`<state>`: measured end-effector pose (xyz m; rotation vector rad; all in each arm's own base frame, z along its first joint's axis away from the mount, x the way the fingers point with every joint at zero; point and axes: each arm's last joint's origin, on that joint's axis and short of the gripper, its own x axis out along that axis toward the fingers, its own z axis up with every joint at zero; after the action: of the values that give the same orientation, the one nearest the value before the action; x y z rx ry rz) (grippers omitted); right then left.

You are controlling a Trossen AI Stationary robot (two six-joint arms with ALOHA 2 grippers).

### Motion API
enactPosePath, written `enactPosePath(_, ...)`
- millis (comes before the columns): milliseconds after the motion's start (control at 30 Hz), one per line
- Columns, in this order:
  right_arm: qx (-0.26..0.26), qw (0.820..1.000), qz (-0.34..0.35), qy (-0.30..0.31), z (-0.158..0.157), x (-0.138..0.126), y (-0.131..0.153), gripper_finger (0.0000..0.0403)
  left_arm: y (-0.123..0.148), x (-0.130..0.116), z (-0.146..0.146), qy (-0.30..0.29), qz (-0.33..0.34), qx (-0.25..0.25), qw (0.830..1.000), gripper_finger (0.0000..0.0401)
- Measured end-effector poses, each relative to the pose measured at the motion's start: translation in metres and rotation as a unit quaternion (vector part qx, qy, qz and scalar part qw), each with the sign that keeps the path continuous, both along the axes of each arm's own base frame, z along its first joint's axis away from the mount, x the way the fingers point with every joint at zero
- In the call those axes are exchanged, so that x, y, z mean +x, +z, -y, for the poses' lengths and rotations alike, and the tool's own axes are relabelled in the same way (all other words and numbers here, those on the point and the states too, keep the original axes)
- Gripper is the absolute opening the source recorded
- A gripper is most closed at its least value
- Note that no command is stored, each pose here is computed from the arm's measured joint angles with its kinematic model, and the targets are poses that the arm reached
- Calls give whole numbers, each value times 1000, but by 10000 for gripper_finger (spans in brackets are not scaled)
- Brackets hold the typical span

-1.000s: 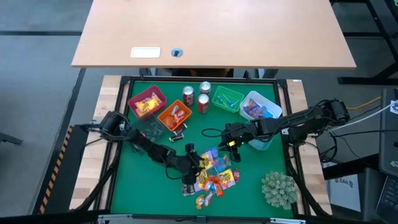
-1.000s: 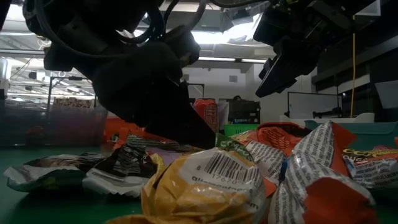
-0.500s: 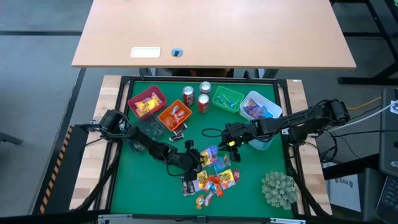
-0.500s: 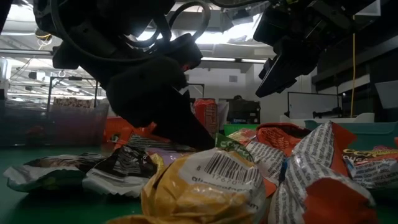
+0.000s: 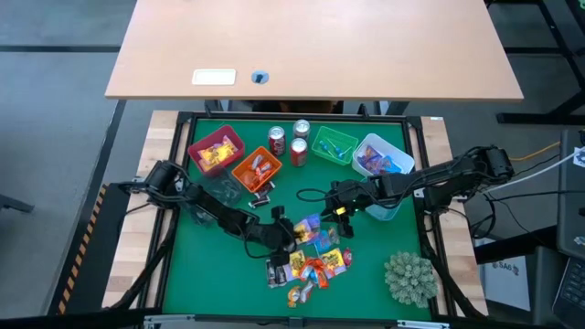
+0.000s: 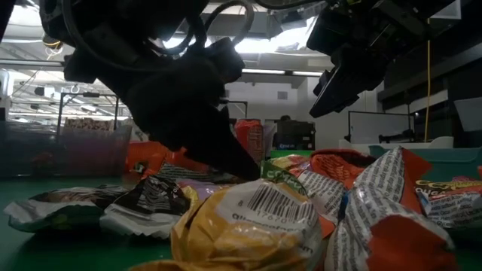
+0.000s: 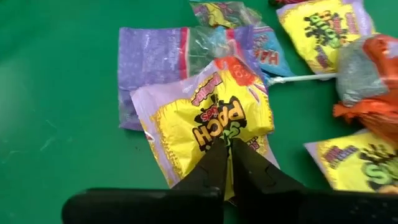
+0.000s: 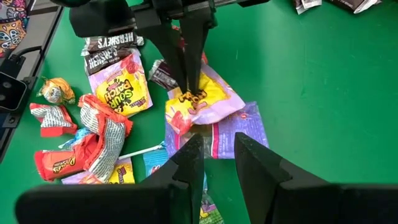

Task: Sort candy
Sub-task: Put the yellow candy into the red bin

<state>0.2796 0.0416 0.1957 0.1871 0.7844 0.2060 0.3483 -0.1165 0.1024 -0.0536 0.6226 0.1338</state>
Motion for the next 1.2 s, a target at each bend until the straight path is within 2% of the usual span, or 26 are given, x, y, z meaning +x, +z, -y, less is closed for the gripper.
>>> enactPosePath(267,1,1000,9,0,0,1,1,87,34,-3,-2,1,33,-13,999,1)
enactPosePath(400,5,1000,19,3,-1,2,3,87,59,-10,-10,8,37,-11,999,1)
enactPosePath(667,6,1000,23,3,-1,3,4,87,117,-50,-48,51,-26,14,998,1)
enactPosePath(800,6,1000,24,3,-1,3,4,87,141,-77,-77,108,-52,32,992,1)
enactPosePath(1000,6,1000,23,3,-1,3,4,87,158,-119,-119,226,-117,55,965,1)
enactPosePath(1200,6,1000,24,3,-1,3,4,87,156,-151,-156,333,-215,107,912,2)
